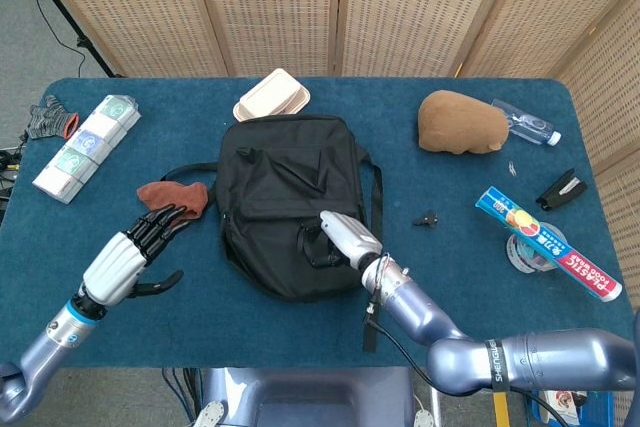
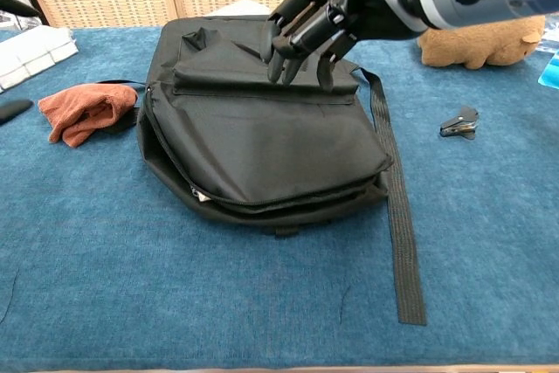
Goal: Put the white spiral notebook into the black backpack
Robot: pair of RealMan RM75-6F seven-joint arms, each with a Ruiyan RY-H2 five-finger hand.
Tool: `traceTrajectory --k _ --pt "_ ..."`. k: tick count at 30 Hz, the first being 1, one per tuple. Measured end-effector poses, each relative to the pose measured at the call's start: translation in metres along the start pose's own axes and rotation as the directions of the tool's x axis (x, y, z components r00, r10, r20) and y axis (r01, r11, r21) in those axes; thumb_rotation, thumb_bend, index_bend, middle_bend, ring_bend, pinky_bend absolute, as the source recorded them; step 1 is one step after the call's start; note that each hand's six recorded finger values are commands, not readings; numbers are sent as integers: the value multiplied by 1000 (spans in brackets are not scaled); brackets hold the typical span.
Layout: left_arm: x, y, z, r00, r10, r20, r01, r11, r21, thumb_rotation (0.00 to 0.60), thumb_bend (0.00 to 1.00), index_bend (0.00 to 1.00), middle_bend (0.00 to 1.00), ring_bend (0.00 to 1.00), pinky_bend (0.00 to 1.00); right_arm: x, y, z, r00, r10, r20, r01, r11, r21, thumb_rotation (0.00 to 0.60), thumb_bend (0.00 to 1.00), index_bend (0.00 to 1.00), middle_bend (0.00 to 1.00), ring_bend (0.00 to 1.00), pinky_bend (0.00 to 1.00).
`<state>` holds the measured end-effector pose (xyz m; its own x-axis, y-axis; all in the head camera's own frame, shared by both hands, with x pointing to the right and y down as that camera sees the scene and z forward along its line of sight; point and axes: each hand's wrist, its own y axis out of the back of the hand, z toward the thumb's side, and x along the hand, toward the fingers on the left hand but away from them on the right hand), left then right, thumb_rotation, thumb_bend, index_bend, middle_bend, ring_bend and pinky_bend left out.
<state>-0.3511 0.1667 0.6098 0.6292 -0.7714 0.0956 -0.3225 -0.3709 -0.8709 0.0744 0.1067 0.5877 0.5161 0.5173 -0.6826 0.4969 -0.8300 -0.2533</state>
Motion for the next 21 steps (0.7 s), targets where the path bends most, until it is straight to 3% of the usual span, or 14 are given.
traceTrajectory --k 1,3,5,7,12,21 --pt "-1 2 -4 1000 5 -10 -5 1000 4 519 325 0 0 0 151 1 -2 0 1000 11 -2 -11 1000 -5 600 534 408 349 249 443" --pt "-2 6 -12 999 13 -34 -13 1000 13 518 325 0 0 0 151 3 -9 0 999 49 -10 -49 999 -16 600 255 219 142 65 251" --pt "-4 8 -21 998 17 -61 -16 1000 18 517 325 0 0 0 151 6 -16 1 995 97 -20 -97 995 -27 600 148 109 30 2 137" --pt "-4 9 -27 996 21 -81 -19 1000 21 517 324 0 0 0 151 10 -23 1 990 139 -26 -140 989 -42 600 129 71 0 0 101" --pt "-5 9 -41 991 29 -129 -26 999 27 518 325 0 0 0 150 23 -36 -9 973 229 -10 -229 970 -86 600 128 100 0 0 106" --pt "-5 2 -58 979 16 -205 -12 1000 21 516 324 0 0 0 139 41 -34 -30 971 240 1 -240 970 -39 600 131 147 3 0 106"
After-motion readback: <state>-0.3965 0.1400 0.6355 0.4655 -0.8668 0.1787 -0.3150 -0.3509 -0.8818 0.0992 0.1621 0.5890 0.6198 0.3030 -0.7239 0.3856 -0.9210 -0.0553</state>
